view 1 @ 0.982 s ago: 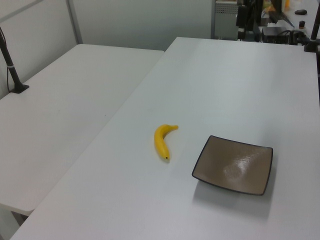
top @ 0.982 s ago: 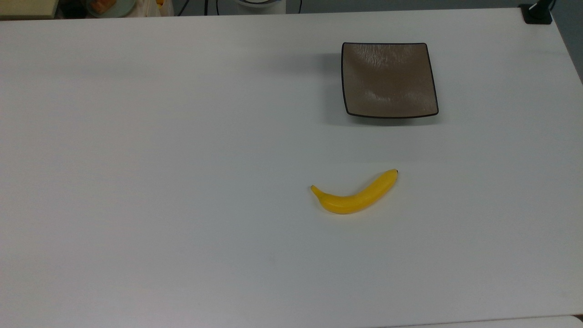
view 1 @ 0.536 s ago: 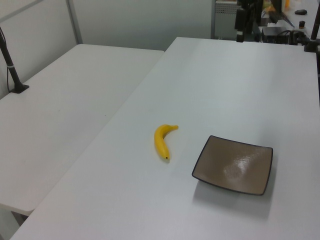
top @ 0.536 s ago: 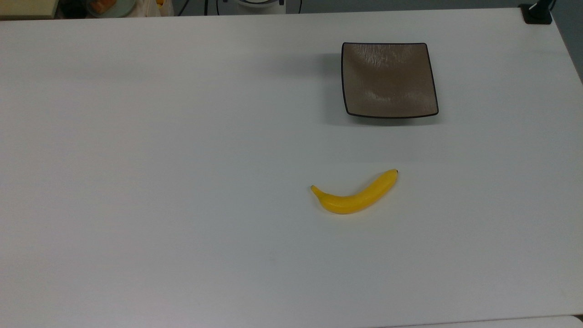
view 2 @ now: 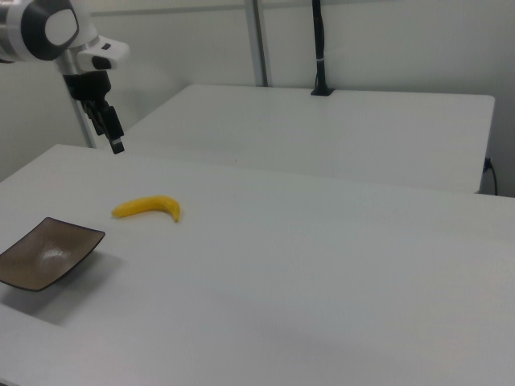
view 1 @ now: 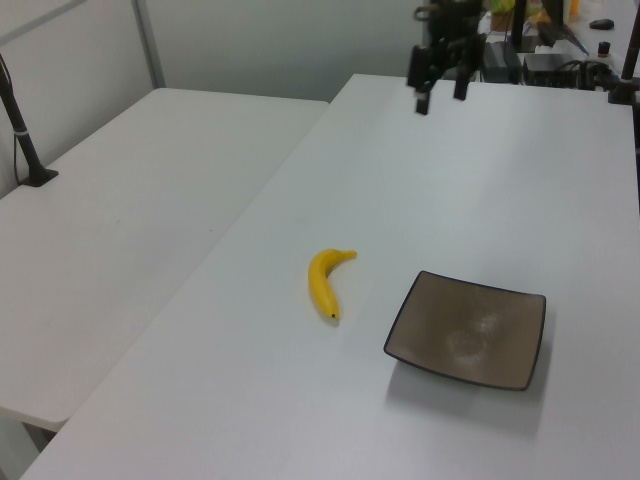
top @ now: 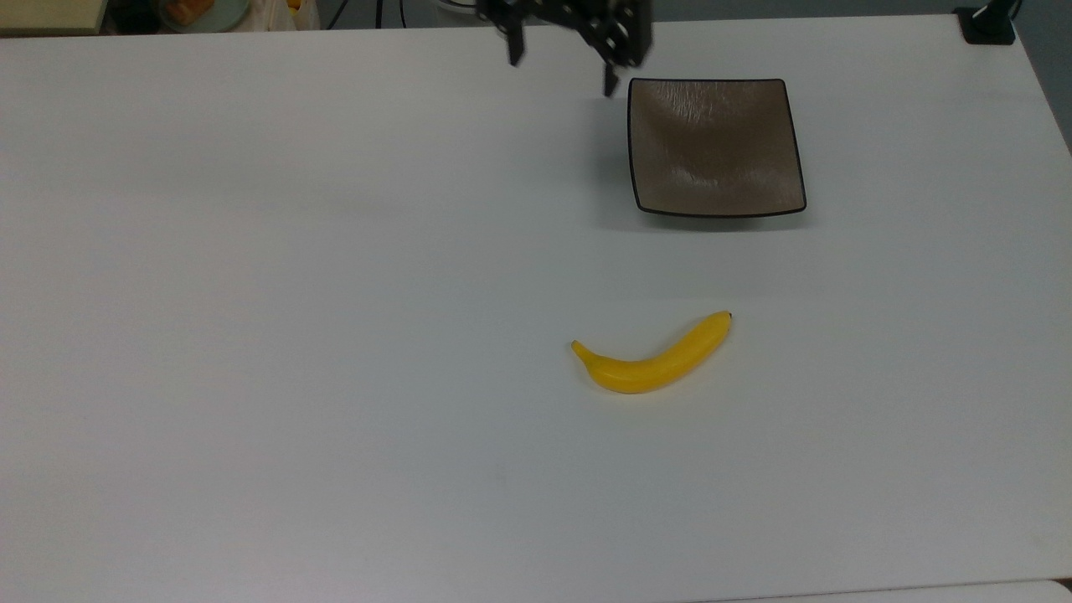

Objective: Bananas placed on a ceramic plate
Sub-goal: 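Move the open gripper over the yellow banana and lower it, then close the gripper on the middle of the yellow banana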

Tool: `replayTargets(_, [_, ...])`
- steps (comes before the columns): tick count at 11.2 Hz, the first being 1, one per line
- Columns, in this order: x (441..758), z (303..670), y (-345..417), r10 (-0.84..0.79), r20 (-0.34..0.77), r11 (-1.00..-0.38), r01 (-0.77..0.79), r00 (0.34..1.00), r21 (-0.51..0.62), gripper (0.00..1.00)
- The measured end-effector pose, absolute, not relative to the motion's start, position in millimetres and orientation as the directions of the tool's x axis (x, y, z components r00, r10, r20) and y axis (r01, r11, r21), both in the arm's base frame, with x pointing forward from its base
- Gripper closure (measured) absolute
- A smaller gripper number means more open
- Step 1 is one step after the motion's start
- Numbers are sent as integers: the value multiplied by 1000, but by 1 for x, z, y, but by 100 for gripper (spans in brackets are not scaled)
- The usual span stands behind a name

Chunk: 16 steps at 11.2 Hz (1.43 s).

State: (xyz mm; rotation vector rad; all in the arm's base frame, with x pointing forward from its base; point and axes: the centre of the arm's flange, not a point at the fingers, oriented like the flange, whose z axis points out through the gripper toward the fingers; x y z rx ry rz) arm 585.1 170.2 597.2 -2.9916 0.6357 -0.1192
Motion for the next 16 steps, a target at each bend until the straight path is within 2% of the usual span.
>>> replayTargets(3, [600,571,222,-601,44,-795,-592,798,-136,0])
replayTargets(5, [612,548,246,-720,30,-688,-707,694,-160,0])
replayTargets(7, [634,525,258,-808,15,-583,-797,588,-156,0])
replayTargets(8, [644,512,263,-827,20,-558,-817,561,-148,0])
replayTargets(12, [690,419,288,-849,46,-526,-833,526,-172,0])
replayTargets(16, [715,356,295,-849,62,-525,-827,524,-200,0])
